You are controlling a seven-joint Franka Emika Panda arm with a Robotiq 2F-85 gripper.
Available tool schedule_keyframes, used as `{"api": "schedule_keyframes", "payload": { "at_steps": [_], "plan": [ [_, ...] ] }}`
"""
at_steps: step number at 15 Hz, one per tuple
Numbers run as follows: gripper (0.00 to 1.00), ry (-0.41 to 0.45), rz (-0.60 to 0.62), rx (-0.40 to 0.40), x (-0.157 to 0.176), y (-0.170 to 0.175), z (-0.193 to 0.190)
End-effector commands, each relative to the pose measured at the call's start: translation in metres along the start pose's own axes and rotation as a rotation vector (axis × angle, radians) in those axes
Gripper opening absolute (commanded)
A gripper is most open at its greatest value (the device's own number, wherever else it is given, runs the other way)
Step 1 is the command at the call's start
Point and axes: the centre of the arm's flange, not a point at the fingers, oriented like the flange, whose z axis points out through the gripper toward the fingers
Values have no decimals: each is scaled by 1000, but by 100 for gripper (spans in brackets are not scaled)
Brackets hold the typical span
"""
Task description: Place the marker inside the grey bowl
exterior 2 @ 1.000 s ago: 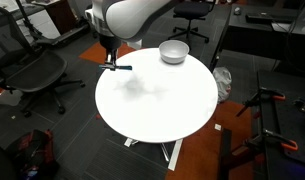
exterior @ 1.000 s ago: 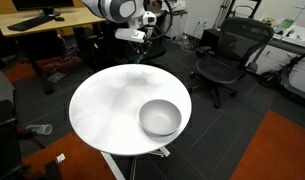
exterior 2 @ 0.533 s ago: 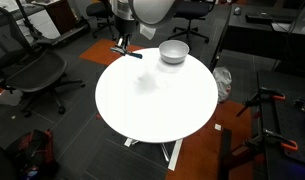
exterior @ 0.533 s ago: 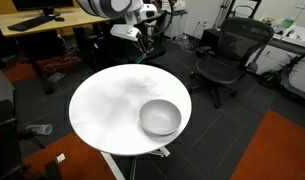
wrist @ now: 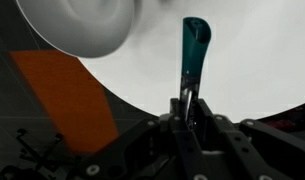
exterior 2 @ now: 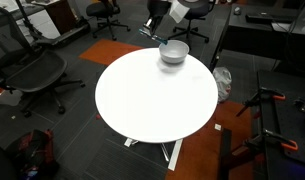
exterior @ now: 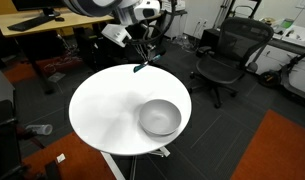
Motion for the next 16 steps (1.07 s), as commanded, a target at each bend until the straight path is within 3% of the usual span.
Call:
{"api": "schedule_keyframes", "payload": {
  "at_steps": [1,8,16],
  "plan": [
    [5,-3,108,-28,-28,34,-20],
    [5,-22,298,-75,-25,97,-4],
    [5,-52,373,-85,-24,124,38]
  ]
}}
